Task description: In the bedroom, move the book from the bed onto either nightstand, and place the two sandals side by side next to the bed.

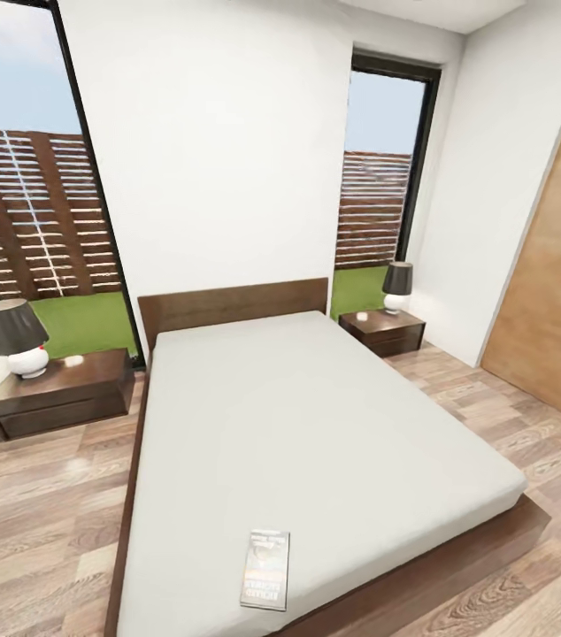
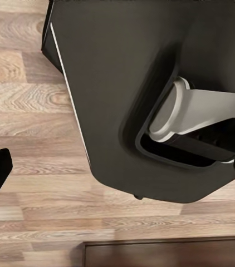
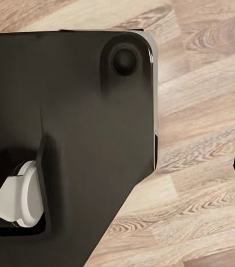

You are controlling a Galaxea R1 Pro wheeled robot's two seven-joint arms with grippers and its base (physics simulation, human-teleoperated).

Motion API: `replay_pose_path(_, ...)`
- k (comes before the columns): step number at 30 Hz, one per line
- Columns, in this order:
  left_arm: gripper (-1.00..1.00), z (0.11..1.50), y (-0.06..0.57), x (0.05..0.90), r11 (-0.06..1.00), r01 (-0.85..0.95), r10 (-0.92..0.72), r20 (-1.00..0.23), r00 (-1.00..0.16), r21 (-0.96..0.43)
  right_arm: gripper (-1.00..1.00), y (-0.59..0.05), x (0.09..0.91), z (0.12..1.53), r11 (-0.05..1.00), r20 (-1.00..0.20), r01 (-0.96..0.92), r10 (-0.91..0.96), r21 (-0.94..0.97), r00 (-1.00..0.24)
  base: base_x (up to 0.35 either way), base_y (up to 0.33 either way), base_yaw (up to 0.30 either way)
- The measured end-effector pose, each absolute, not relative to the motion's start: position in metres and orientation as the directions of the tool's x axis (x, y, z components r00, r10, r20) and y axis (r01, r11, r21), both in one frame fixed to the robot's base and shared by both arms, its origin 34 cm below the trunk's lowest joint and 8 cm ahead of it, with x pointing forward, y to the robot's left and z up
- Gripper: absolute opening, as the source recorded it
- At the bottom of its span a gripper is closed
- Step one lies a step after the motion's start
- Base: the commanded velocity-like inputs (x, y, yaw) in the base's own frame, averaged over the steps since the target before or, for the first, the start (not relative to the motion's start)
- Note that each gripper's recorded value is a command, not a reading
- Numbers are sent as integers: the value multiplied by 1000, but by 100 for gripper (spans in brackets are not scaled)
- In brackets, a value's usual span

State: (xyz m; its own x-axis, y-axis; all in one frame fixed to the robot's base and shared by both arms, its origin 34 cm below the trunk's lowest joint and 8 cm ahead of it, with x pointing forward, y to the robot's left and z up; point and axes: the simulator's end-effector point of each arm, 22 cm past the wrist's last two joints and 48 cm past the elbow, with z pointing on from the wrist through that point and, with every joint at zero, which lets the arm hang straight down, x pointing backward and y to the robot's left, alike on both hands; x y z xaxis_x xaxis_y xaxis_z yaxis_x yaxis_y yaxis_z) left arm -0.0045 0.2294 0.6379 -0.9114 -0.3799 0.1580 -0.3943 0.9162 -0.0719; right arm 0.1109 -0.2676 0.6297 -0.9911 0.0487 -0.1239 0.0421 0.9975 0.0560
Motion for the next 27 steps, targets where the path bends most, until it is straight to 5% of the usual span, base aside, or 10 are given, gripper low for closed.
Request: replay_pose_path(27,100,637,229,-3,916,-394,-380,153,-912,-73,100,-267,113,630,997,-129,42,49,59,-990,103,29,12)
